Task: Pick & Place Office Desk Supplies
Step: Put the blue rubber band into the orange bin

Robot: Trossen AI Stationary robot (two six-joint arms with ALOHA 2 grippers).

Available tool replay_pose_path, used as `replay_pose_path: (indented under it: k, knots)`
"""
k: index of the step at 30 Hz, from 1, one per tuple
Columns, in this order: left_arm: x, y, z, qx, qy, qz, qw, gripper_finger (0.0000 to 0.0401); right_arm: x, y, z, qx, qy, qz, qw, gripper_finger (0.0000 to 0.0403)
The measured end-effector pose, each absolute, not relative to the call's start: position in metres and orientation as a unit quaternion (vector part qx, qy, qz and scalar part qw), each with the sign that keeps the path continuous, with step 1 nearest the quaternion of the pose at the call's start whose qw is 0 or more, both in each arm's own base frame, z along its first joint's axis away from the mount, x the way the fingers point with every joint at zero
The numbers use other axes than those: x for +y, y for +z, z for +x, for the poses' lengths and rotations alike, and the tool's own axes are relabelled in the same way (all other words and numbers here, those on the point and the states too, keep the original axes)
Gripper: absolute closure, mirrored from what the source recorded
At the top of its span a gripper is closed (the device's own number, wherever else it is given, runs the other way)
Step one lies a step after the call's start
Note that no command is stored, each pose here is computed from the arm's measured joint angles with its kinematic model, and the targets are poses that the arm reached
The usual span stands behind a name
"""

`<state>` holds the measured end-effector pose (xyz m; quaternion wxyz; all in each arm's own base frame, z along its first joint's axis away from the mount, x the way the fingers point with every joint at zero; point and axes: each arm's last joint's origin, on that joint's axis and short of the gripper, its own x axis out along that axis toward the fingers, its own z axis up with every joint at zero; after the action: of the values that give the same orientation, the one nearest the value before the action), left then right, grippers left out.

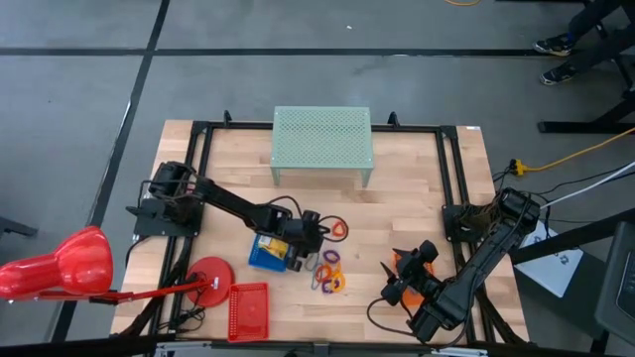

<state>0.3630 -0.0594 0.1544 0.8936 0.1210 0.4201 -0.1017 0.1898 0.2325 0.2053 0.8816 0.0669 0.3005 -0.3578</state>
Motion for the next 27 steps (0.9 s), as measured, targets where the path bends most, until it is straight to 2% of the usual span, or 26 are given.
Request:
replay_pose_path:
  k: [10,17,27]
  knots:
    - [-0.06,0.151,0.383,0.437,-0.14,0.144,0.877,0.0283,0.234,0.205,0.191,0.302,-0.352,0.067,0.883,0.016]
    - [-0.062,0.138,0.405,0.488,-0.163,0.166,0.841,0.0282,0.235,0.204,0.191,0.304,-0.35,0.069,0.884,0.016]
    - [-0.061,0.146,0.404,0.512,-0.178,0.196,0.817,0.0297,0.236,0.204,0.192,0.316,-0.345,0.069,0.881,0.016]
